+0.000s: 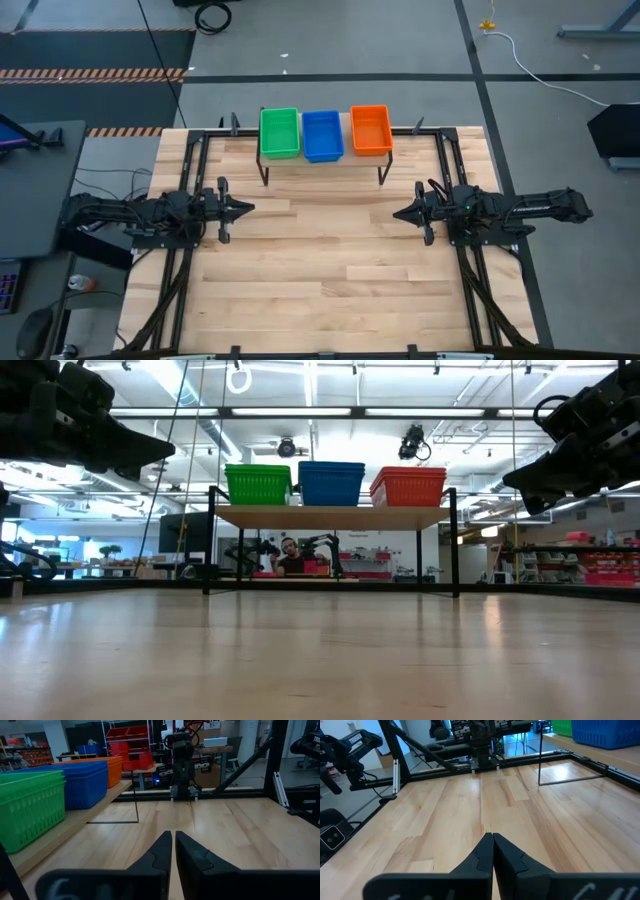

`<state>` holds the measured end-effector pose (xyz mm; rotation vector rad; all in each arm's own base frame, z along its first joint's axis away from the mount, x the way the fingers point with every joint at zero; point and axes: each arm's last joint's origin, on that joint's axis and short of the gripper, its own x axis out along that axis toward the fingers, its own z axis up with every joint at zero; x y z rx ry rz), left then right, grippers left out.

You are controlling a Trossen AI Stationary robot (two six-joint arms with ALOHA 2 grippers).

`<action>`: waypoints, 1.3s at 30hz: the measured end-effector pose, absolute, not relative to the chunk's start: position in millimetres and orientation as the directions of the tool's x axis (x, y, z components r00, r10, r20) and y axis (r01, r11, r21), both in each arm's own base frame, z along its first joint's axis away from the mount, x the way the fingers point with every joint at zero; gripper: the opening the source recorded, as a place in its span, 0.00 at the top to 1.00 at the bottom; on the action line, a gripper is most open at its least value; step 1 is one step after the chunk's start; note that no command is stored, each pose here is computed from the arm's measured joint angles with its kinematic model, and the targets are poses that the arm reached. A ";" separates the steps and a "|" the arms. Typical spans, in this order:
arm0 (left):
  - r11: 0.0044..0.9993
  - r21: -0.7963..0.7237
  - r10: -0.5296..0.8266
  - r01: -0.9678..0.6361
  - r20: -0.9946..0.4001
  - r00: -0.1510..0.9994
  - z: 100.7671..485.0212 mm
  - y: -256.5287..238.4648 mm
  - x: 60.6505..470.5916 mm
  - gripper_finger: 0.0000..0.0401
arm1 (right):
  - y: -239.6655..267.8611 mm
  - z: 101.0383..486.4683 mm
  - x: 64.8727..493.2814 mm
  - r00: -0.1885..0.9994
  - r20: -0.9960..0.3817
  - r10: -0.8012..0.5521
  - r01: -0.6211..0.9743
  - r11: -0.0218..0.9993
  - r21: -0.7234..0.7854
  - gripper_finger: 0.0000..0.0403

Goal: Stack baskets on shelf by color
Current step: Return to Home Position

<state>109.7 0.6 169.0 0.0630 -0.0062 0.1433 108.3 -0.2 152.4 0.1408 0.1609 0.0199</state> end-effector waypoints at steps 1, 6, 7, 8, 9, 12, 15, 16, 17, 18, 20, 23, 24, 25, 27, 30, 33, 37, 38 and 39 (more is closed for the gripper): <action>0.988 0.063 0.143 -0.143 0.011 0.990 169.0 0.6 109.7 0.92 | -0.2 152.4 108.3 0.987 -0.158 0.031 -0.009 0.990 0.141 0.97; 0.988 0.063 0.143 -0.143 0.011 0.990 169.0 0.6 109.7 0.92 | -0.2 152.4 108.3 0.987 -0.158 0.031 -0.009 0.990 0.141 0.97; 0.988 0.062 0.143 -0.143 0.011 0.990 169.0 0.6 109.7 0.92 | -0.2 152.4 108.3 0.987 -0.158 0.031 -0.009 0.990 0.141 0.97; 0.988 0.062 0.143 -0.143 0.011 0.990 169.0 0.6 109.7 0.93 | -0.2 152.4 108.3 0.987 -0.158 0.031 -0.008 0.990 0.141 0.97; 0.988 0.062 0.143 -0.143 0.011 0.990 169.0 0.6 109.7 0.93 | -0.2 152.4 108.3 0.987 -0.158 0.031 -0.009 0.990 0.141 0.97; 0.988 0.062 0.143 -0.143 0.011 0.990 169.0 0.6 109.7 0.94 | -0.2 152.4 108.3 0.987 -0.158 0.031 -0.009 0.990 0.141 0.97; 0.988 0.062 0.143 -0.143 0.011 0.990 169.0 0.6 109.7 0.93 | -0.2 152.4 108.3 0.987 -0.158 0.031 -0.008 0.990 0.141 0.97; 0.988 0.062 0.143 -0.143 0.010 0.990 169.0 0.6 109.7 0.93 | -0.3 152.4 108.3 0.987 -0.158 0.031 -0.009 0.990 0.141 0.97; 0.988 0.062 0.143 -0.143 0.010 0.990 169.0 0.6 109.7 0.93 | -0.2 152.4 108.3 0.987 -0.158 0.031 -0.009 0.990 0.141 0.97; 0.988 0.063 0.143 -0.143 0.011 0.990 169.0 0.6 109.7 0.92 | -0.2 152.4 108.3 0.987 -0.158 0.031 -0.009 0.990 0.141 0.97; 0.988 0.062 0.143 -0.143 0.011 0.990 169.0 0.6 109.7 0.92 | -0.2 152.4 108.3 0.987 -0.158 0.031 -0.009 0.990 0.141 0.97; 0.988 0.062 0.143 -0.143 0.011 0.990 169.0 0.6 109.7 0.92 | -0.2 152.4 108.3 0.987 -0.158 0.031 -0.009 0.990 0.141 0.97; 0.988 0.062 0.143 -0.143 0.011 0.990 169.0 0.6 109.7 0.92 | -0.2 152.4 108.3 0.987 -0.158 0.031 -0.009 0.990 0.141 0.97; 0.988 0.062 0.143 -0.143 0.010 0.990 169.0 0.6 109.7 0.92 | -0.2 152.4 108.3 0.987 -0.158 0.031 -0.009 0.990 0.141 0.97; 0.988 0.063 0.143 -0.143 0.011 0.990 169.0 0.6 109.7 0.93 | -0.2 152.4 108.3 0.987 -0.158 0.031 -0.009 0.990 0.141 0.97; 0.988 0.063 0.143 -0.143 0.011 0.990 169.0 0.6 109.7 0.94 | -0.2 152.4 108.3 0.987 -0.158 0.031 -0.009 0.990 0.141 0.97; 0.988 0.062 0.143 -0.143 0.011 0.990 169.0 0.6 109.7 0.94 | -0.2 152.4 108.3 0.987 -0.158 0.031 -0.009 0.990 0.141 0.97; 0.988 0.062 0.143 -0.143 0.010 0.990 169.0 0.6 109.7 0.93 | -0.2 152.4 108.3 0.987 -0.158 0.031 -0.009 0.990 0.141 0.97; 0.988 0.062 0.143 -0.143 0.010 0.990 169.0 0.6 109.7 0.93 | -0.2 152.4 108.3 0.987 -0.158 0.031 -0.009 0.990 0.141 0.97; 0.988 0.063 0.143 -0.143 0.010 0.990 169.0 0.6 109.7 0.93 | -0.2 152.4 108.3 0.987 -0.158 0.031 -0.009 0.990 0.141 0.97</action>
